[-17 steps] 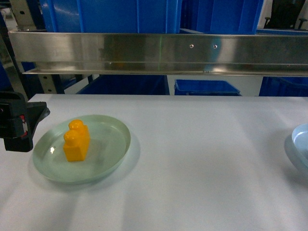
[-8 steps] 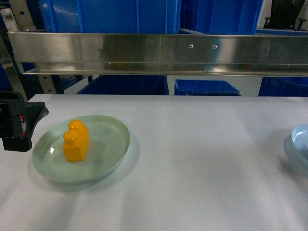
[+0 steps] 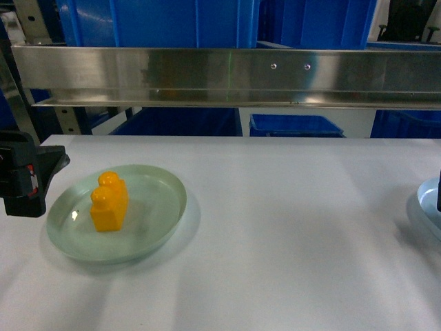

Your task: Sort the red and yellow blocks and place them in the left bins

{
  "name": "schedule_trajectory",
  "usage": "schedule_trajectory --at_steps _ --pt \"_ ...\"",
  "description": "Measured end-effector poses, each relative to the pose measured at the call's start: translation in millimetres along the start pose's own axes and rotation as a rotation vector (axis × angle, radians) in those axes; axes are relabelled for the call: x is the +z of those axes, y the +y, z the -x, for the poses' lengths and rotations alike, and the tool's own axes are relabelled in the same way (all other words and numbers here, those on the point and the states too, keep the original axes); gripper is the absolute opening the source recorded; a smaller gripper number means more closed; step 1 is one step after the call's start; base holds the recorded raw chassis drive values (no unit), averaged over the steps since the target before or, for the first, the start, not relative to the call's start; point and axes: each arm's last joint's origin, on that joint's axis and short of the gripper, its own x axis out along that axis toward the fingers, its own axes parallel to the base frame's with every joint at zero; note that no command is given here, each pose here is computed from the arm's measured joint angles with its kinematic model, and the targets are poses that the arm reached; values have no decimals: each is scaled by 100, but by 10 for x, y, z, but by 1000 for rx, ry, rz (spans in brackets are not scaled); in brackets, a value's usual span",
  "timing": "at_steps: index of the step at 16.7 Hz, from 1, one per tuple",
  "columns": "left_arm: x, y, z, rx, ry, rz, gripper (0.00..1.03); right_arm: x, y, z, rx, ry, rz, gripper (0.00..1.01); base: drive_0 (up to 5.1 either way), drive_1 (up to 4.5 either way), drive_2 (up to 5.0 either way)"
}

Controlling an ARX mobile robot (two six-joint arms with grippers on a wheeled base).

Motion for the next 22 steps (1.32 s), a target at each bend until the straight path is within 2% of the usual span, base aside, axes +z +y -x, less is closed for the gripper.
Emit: schedule_trajectory --at_steps 6,11,13,16,18,19,21,22 --pt "0 0 0 0 0 0 98 -20 -24 -16 11 11 -5 97 0 0 0" --pt "0 0 0 0 0 0 98 -35 -21 -26 23 19 -5 45 0 0 0" --pt "0 0 0 0 0 0 98 -36 -22 -26 23 18 -5 30 0 0 0" --pt "0 1 0 1 0 0 98 -55 -46 -22 24 11 -9 29 0 0 0" --pt "0 0 0 0 0 0 98 -36 -45 66 31 -45 -10 29 0 0 0" --pt "0 1 0 1 0 0 98 24 -21 166 40 -77 1 29 0 0 0" --pt "0 0 0 0 0 0 98 311 62 557 116 -170 14 29 0 0 0" --pt "0 0 0 0 0 0 98 491 138 846 176 -245 27 29 0 0 0"
